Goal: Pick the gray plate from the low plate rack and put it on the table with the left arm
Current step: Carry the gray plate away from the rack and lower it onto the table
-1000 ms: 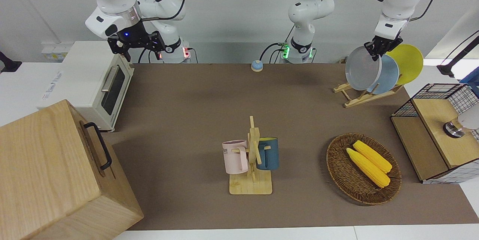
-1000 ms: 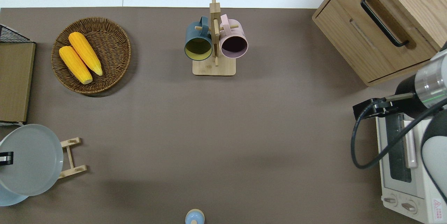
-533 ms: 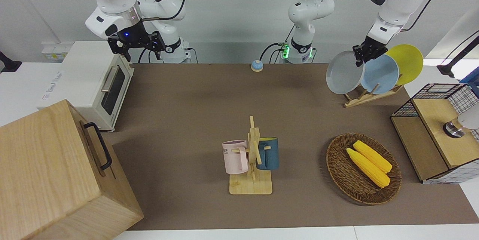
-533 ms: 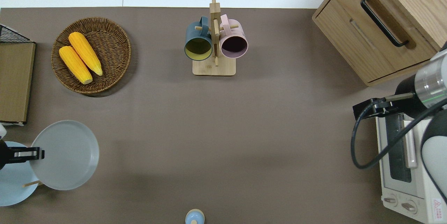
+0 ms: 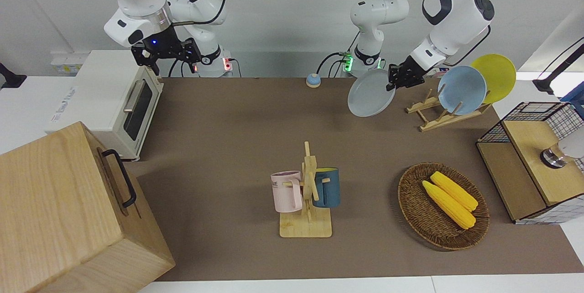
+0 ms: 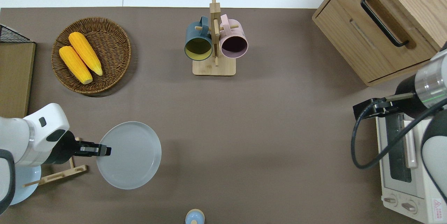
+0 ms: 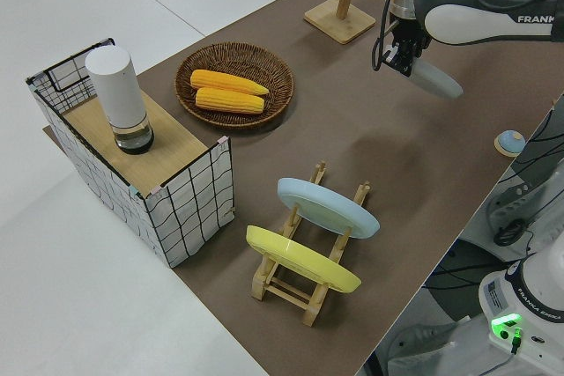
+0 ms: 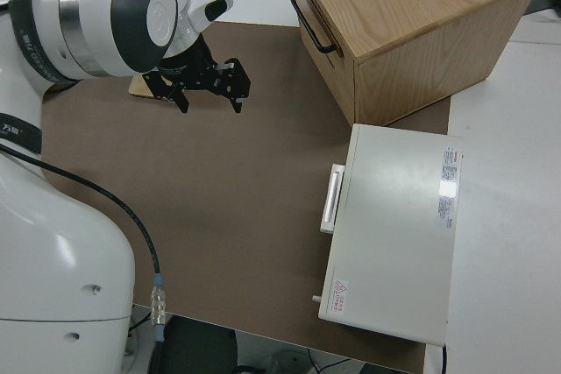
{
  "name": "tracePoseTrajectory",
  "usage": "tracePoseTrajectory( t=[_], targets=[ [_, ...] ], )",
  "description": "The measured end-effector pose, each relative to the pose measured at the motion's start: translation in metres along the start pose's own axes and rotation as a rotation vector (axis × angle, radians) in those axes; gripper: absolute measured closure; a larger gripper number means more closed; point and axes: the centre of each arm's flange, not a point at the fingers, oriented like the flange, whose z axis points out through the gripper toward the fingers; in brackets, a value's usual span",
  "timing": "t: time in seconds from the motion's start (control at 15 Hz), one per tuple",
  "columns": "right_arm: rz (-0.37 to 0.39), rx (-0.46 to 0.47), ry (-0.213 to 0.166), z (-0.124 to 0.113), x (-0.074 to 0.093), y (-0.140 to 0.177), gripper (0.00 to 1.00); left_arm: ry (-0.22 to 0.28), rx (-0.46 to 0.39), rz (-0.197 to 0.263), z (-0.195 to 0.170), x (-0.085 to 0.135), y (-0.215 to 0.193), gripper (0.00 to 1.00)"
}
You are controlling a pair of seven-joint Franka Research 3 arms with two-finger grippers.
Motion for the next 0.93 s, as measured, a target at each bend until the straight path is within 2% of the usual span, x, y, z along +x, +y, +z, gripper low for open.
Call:
tracePoseTrajectory(
  t=[0.2, 0.33, 0.67, 0.93],
  targets=[
    [0.000, 0.000, 0.000, 0.000, 0.000, 0.000, 0.01, -0.023, -0.079, 0.055, 0.023, 0.010, -0.001, 0.87],
    [0.000, 0.000, 0.000, 0.000, 0.000, 0.000, 0.01, -0.039, -0.097, 0.084, 0.037, 0.014, -0.007, 0.87],
    [0.000, 0.000, 0.000, 0.000, 0.000, 0.000, 0.01, -0.041, -0.095, 0.124, 0.075, 0.013, -0.029, 0.87],
    [0.000, 0.000, 0.000, 0.000, 0.000, 0.000, 0.01, -0.049, -0.094, 0.119, 0.100, 0.013, -0.046, 0.87]
  ],
)
